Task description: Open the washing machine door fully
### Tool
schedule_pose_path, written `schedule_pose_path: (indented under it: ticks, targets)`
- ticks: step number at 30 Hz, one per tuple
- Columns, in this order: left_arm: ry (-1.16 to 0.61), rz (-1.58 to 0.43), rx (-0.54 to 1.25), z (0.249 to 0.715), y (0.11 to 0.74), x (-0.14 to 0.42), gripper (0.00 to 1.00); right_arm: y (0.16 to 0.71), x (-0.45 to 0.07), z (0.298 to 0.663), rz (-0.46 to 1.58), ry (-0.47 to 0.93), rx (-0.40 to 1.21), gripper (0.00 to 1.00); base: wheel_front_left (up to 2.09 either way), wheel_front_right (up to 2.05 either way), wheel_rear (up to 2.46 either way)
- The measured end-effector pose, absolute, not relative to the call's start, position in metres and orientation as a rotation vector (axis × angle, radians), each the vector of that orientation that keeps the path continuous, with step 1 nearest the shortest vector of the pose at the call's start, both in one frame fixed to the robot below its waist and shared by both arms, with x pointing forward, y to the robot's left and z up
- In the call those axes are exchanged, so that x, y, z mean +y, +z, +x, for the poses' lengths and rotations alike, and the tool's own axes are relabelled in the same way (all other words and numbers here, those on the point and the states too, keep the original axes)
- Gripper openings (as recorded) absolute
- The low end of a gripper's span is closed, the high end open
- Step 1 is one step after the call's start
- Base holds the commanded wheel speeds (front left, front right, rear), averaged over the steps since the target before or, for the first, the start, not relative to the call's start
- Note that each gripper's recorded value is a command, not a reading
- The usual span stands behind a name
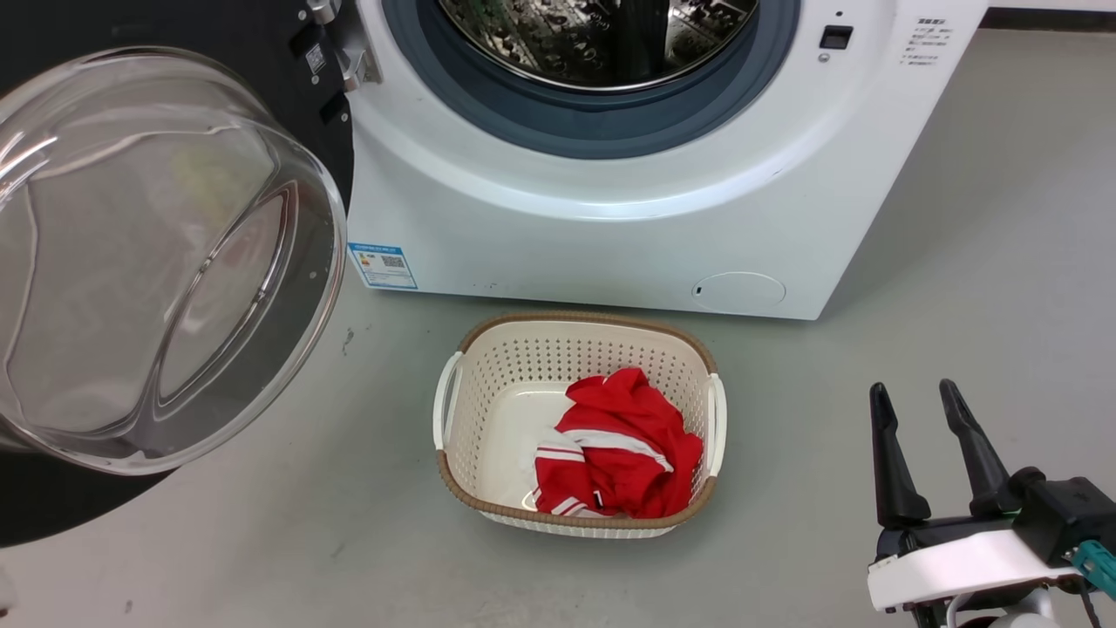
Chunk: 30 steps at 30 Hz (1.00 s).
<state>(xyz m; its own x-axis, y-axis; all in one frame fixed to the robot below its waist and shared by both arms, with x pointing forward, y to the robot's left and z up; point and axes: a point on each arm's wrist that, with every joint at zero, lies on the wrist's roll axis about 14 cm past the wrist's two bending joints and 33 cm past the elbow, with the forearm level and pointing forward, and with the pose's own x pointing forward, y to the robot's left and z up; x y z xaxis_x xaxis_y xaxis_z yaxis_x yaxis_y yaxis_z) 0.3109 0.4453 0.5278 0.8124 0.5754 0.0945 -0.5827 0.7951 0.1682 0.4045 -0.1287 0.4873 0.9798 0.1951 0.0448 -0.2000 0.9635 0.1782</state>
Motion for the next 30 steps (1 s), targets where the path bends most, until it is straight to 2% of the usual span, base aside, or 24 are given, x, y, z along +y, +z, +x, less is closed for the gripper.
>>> schedule_pose_path:
  ticks: [7,14,15,16,17,30]
  targets:
    - [0.618,0.193,-0.037,0.294,0.523,0.432,0.00,0.495,-0.133,0.398,0.185,0.189,-0.049,1.00,0.00,0.00,0.00]
    - [0.579,0.114,-0.050,0.276,0.511,0.391,0.00,0.504,-0.139,0.387,0.179,0.174,-0.075,1.00,0.00,0.00,0.00]
    - [0.570,0.097,-0.049,0.274,0.508,0.384,0.09,0.506,-0.140,0.387,0.178,0.172,-0.079,1.00,0.00,0.00,0.00]
    - [0.555,0.082,-0.044,0.274,0.505,0.376,0.43,0.508,-0.141,0.387,0.176,0.171,-0.084,1.00,0.00,0.00,0.00]
    - [0.539,0.070,-0.040,0.274,0.502,0.369,1.00,0.509,-0.140,0.386,0.176,0.172,-0.088,1.00,0.00,0.00,0.00]
    - [0.226,-0.019,-0.101,0.320,0.512,0.267,1.00,0.521,-0.145,0.380,0.142,0.166,-0.126,1.00,0.00,0.00,0.00]
